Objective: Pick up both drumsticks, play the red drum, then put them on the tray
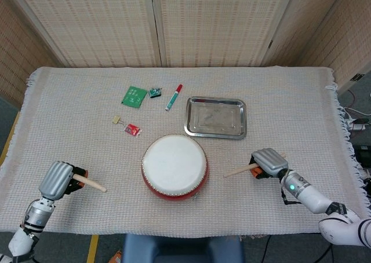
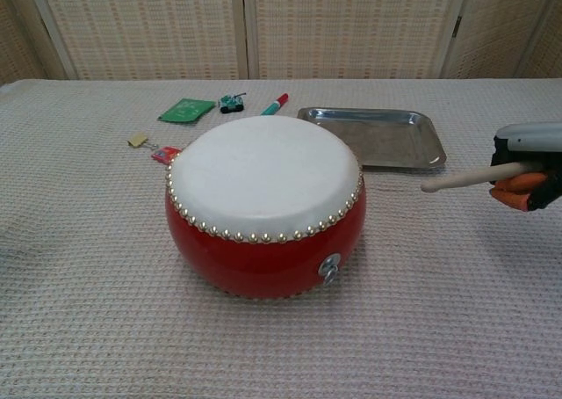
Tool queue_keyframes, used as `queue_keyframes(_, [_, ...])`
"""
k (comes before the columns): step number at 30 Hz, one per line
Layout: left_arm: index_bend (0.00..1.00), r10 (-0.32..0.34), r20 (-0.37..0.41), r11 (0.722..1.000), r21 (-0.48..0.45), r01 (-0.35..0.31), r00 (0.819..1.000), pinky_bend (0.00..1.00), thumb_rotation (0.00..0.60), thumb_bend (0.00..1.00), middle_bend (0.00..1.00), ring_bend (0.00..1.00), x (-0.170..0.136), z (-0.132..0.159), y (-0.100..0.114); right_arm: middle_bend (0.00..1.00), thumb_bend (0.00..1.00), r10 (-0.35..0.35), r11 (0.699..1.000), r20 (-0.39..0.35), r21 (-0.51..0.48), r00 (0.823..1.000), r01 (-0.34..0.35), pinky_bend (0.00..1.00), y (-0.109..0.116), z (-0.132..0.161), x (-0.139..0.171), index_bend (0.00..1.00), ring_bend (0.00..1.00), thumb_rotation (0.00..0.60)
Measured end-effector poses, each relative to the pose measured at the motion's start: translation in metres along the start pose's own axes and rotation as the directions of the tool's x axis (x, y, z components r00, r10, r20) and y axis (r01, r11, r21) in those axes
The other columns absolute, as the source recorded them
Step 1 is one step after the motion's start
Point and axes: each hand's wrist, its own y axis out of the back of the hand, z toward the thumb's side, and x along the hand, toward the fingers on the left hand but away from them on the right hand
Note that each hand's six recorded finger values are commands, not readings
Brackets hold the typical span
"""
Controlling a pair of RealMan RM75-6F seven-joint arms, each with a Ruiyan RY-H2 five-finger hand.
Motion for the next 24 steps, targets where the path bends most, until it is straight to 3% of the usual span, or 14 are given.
queue_keyframes(6, [1.0, -0.013, 0.062, 0.999, 0.037, 0.011, 0.998, 1.0, 0.6, 0.62, 1.0, 1.0, 0.021, 0.017, 0.007, 1.0, 0.87, -0.043, 0.994, 0.058, 0.101, 0.997, 0.037, 1.0, 0.043, 0.017, -0.002, 1.0, 1.0, 0.6])
queue_keyframes(12, [1.0, -0.038, 0.134, 0.997, 0.076, 0.028, 0.99, 1.0, 0.6, 0.62, 1.0, 1.0, 0.053, 0.045, 0.014, 1.0, 0.87, -0.091, 0.987, 0.014, 0.135, 0.996, 0.088, 1.0, 0.081, 0.06, -0.03, 1.0, 1.0, 0.6])
queue_keyframes(19, [1.0, -0.062, 0.197, 0.989, 0.141, 0.034, 0.978, 1.0, 0.6, 0.62, 1.0, 1.0, 0.082, 0.073, 0.019, 1.0, 0.87, -0.093, 0.984, -0.039, 0.152, 0.995, 0.098, 1.0, 0.089, 0.103, -0.068, 1.0, 1.0, 0.6])
queue_keyframes(24, [1.0, -0.096, 0.201, 0.975, 0.215, 0.052, 0.975, 1.0, 0.6, 0.62, 1.0, 1.0, 0.094, 0.08, 0.014, 1.0, 0.87, -0.104, 0.98, -0.047, 0.163, 0.993, 0.11, 1.0, 0.093, 0.121, -0.083, 1.0, 1.0, 0.6])
